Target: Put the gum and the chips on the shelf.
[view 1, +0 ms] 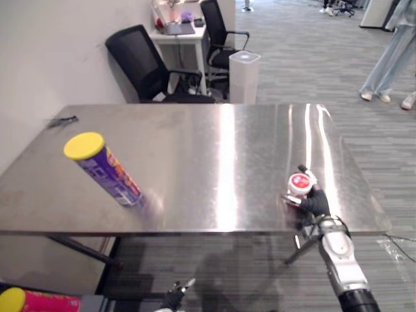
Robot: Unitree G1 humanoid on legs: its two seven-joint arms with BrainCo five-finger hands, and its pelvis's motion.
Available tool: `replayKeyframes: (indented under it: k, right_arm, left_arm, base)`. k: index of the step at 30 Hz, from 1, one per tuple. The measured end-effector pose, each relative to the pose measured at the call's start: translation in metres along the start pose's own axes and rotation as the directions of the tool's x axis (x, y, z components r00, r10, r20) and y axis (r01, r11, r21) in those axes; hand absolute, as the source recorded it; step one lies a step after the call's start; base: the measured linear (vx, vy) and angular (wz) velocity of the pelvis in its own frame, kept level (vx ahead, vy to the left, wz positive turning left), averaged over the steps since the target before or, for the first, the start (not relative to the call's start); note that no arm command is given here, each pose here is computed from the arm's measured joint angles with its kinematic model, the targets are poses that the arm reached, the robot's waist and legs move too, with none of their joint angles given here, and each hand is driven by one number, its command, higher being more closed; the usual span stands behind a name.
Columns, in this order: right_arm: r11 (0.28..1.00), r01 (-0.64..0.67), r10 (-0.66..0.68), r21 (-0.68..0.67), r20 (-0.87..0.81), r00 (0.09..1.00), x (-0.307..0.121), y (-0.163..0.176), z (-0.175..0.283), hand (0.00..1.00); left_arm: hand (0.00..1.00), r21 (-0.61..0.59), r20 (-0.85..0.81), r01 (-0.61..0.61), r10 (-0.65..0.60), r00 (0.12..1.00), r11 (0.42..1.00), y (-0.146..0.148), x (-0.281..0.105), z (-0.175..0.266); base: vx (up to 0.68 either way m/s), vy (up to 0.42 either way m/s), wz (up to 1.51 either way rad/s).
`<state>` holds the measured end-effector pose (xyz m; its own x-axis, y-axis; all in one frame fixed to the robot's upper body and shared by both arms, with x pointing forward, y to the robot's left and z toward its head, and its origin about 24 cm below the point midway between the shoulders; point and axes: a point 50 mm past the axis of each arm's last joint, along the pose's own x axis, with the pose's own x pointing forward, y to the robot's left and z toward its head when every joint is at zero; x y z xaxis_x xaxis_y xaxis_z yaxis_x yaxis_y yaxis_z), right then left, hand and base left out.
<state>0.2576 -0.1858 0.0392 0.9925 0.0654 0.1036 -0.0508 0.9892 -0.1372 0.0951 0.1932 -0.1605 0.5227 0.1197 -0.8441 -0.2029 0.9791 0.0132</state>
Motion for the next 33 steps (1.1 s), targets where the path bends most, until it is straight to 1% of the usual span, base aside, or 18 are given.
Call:
replayKeyframes:
  k: [4,12,16,21,23,26,28,33]
  right_arm:
    - [0.999,-0.054,0.054,-0.004,-0.003,0.999,0.000,0.010,-0.001,1.00]
    - [0.997,-0.075,0.075,0.020,-0.003,0.997,0.001,0.021,-0.001,1.00]
    - [0.997,-0.072,0.072,0.030,-0.002,0.997,0.001,0.023,-0.001,1.00]
    - [0.998,-0.052,0.052,0.026,0.011,0.999,0.002,0.023,0.002,1.00]
    - [0.999,-0.048,0.048,0.000,0.038,0.998,0.003,0.022,0.008,1.00]
    - [1.000,-0.009,0.010,-0.005,0.154,0.988,0.004,0.012,0.035,1.00]
    - [0.999,0.043,-0.040,-0.006,0.252,0.967,0.003,0.000,0.058,1.00]
    - [0.994,0.113,-0.104,-0.009,0.338,0.936,-0.008,-0.017,0.077,1.00]
  left_arm:
    - [0.00,0.000,0.000,-0.002,0.002,1.000,1.000,0.000,0.000,0.000]
    - [0.00,0.001,0.000,-0.007,0.007,1.000,1.000,0.000,0.000,0.000]
    - [0.00,0.001,0.000,-0.008,0.008,1.000,1.000,0.000,0.000,0.000]
    - [0.00,0.035,0.007,-0.010,0.009,1.000,0.999,0.000,0.001,0.003]
    - [0.00,0.036,0.009,-0.010,0.010,1.000,0.999,0.000,0.001,0.003]
    - [0.00,0.033,0.010,-0.013,0.012,1.000,0.999,0.000,0.001,0.004]
    - [0.00,0.023,0.011,-0.020,0.020,1.000,1.000,0.002,0.001,0.004]
    - [0.00,0.001,0.011,-0.033,0.033,0.999,0.999,0.004,0.001,0.004]
  base:
    - [0.00,0.000,0.00]
    - [0.00,0.000,0.00]
    - [0.00,0.000,0.00]
    - [0.00,0.000,0.00]
    - [0.00,0.000,0.00]
    - [0.00,0.000,0.00]
    - [0.00,0.000,0.00]
    - [0.00,0.000,0.00]
